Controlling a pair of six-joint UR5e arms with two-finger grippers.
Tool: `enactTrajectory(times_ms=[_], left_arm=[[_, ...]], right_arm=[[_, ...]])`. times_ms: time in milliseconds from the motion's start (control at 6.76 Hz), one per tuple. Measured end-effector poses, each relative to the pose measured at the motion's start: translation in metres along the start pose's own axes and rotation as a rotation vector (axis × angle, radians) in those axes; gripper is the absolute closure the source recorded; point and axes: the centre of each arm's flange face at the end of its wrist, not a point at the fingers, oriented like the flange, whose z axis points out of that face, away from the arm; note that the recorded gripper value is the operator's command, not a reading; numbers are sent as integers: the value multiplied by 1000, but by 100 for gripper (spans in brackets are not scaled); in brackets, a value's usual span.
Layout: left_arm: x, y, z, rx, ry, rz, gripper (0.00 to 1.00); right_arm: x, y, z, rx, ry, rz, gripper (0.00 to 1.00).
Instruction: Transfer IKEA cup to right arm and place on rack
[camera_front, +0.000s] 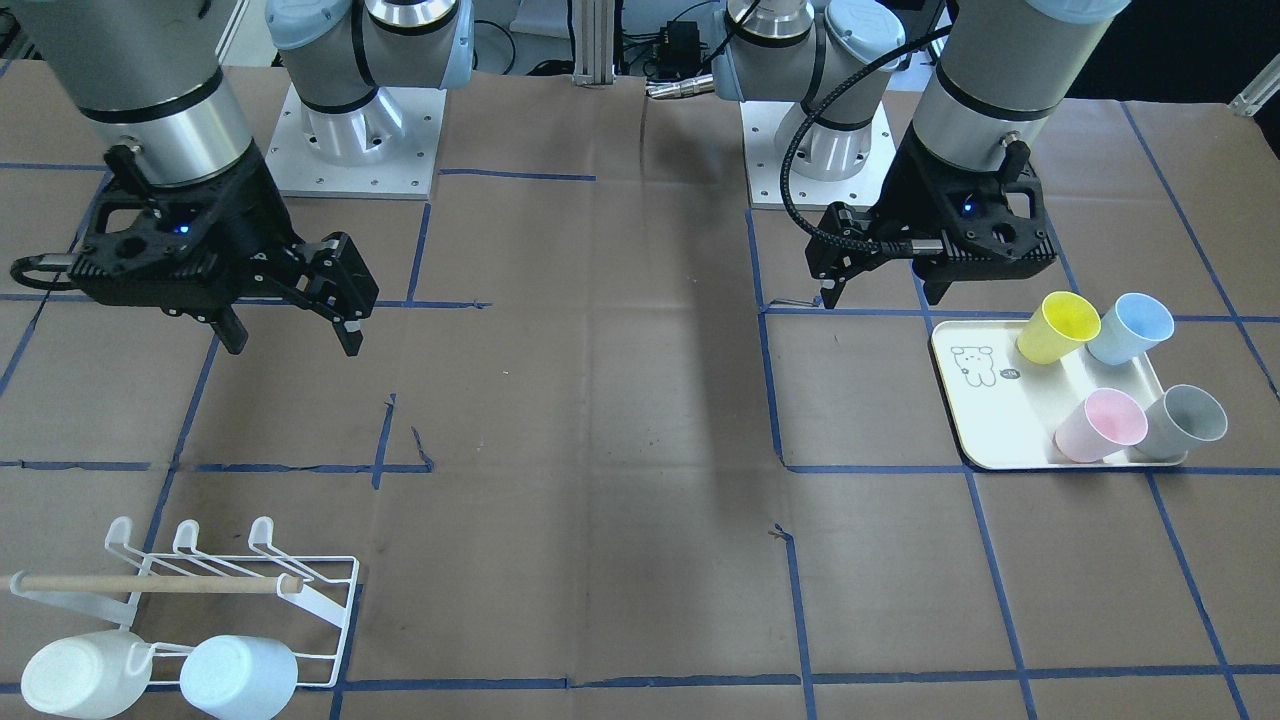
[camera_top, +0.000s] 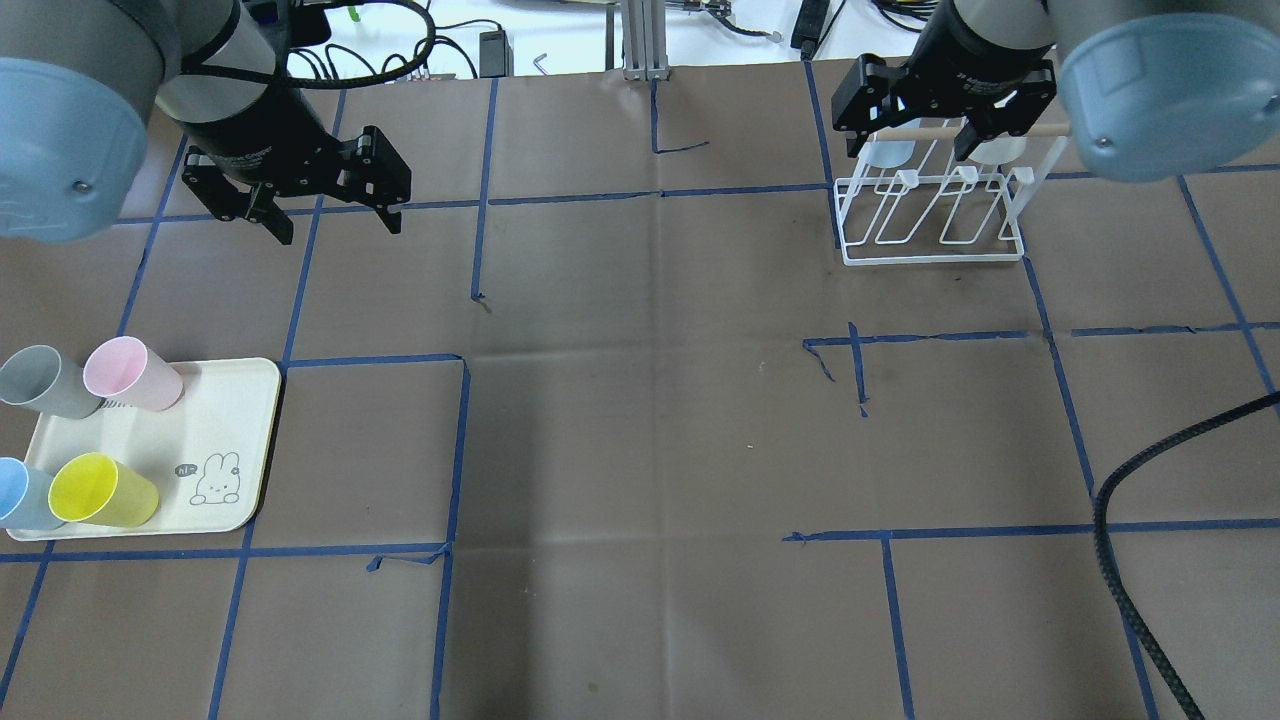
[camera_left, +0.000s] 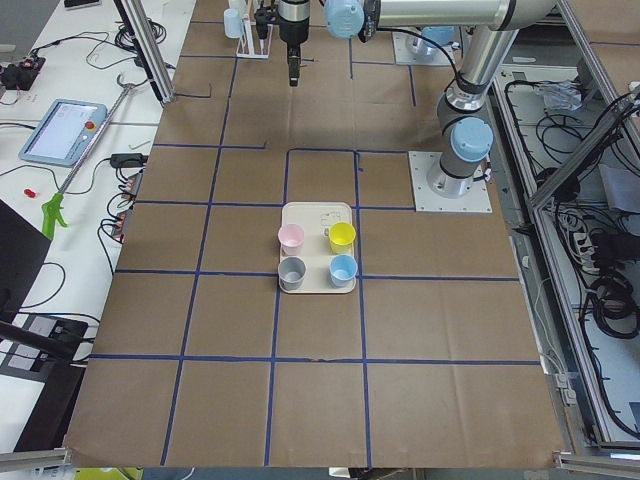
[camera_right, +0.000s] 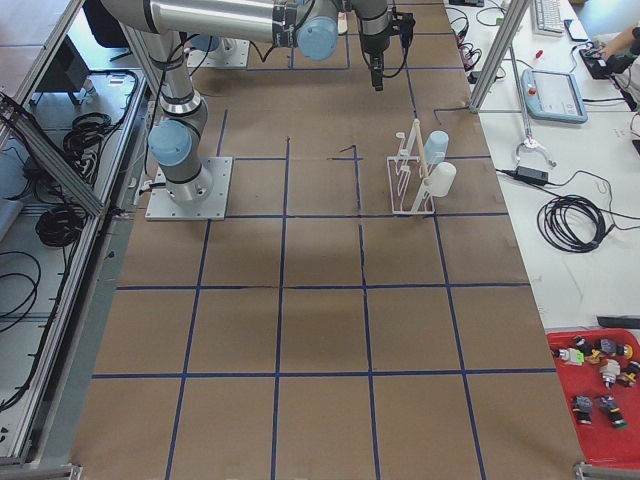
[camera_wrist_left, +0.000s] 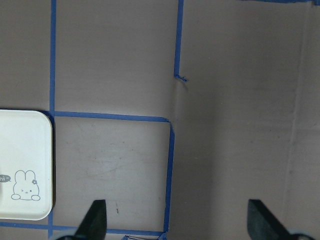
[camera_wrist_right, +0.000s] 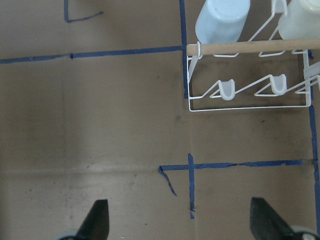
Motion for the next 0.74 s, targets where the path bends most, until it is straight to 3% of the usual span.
enactTrajectory(times_ms=[443,739], left_arm=[[1,0,0,1,0,1,0],[1,-1,0,2,-1,0,0]], right_arm=[[-21,27,2,-120,15,-43,0],[-17,42,-6,-156,17,-39,0]])
